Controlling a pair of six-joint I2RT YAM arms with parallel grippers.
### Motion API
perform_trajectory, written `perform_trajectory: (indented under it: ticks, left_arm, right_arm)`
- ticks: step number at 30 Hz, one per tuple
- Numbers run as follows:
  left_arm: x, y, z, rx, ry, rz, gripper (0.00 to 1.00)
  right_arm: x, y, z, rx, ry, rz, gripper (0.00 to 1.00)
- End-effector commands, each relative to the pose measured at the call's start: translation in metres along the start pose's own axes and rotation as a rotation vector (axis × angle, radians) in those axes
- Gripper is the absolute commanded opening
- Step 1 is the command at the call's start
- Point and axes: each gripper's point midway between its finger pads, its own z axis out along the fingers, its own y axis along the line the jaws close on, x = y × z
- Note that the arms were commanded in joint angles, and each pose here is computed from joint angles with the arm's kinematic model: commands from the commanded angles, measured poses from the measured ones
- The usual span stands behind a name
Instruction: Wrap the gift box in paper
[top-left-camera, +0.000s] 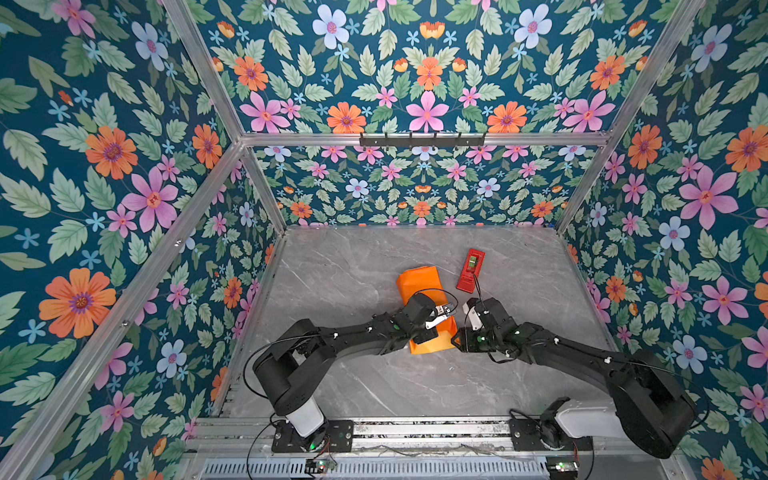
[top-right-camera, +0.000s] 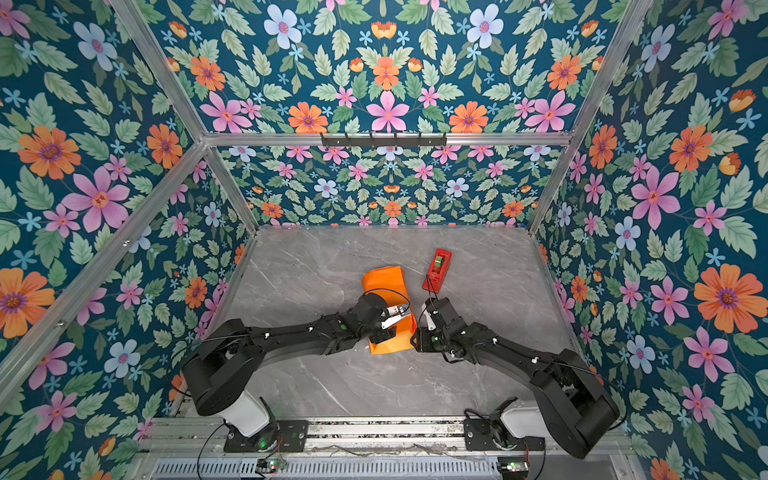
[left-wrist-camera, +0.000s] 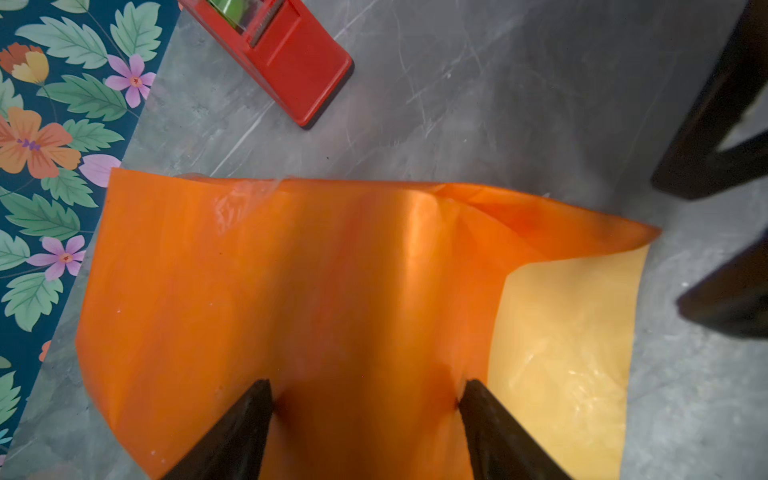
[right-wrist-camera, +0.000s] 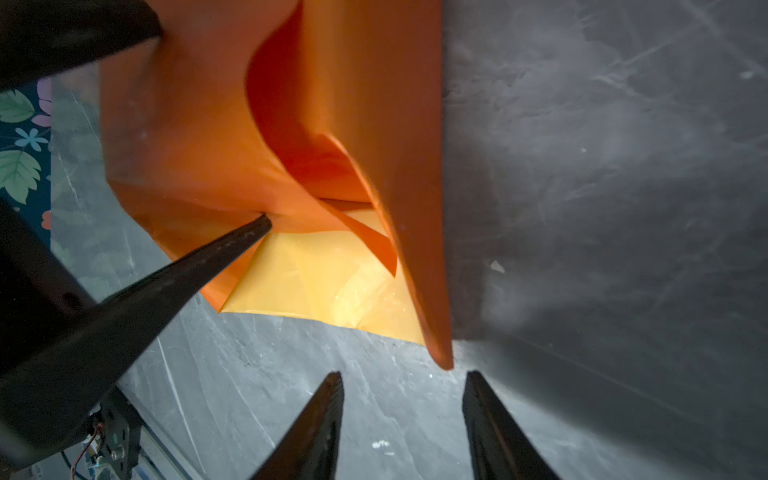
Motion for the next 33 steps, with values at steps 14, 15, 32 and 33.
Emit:
perform_trajectory:
  ticks: [14,15,32,33]
  left_arm:
    - [0.037,-0.015,0.014,-0.008,0.065,0.13,0.73]
    - [0.038,-0.016,0.015,-0.006,0.068,0.134,0.73]
    - [-0.008,-0.016,-0.008,0.073,-0.102,0.066,0.79]
    - [-0.013,-0.015,-0.011,0.077,-0.119,0.057,0.8]
  right_arm:
    - [-0.058,-0.02,0.002,0.005,-0.135,0.113,0.29]
    - [-0.058,-0.023,0.005,0.015,-0.131,0.116,0.27]
    - [-0.051,-0.022,0.027,-0.026,-0.082,0.133,0.19]
    - [-0.051,-0.023,0.027,-0.023,-0.082,0.132,0.18]
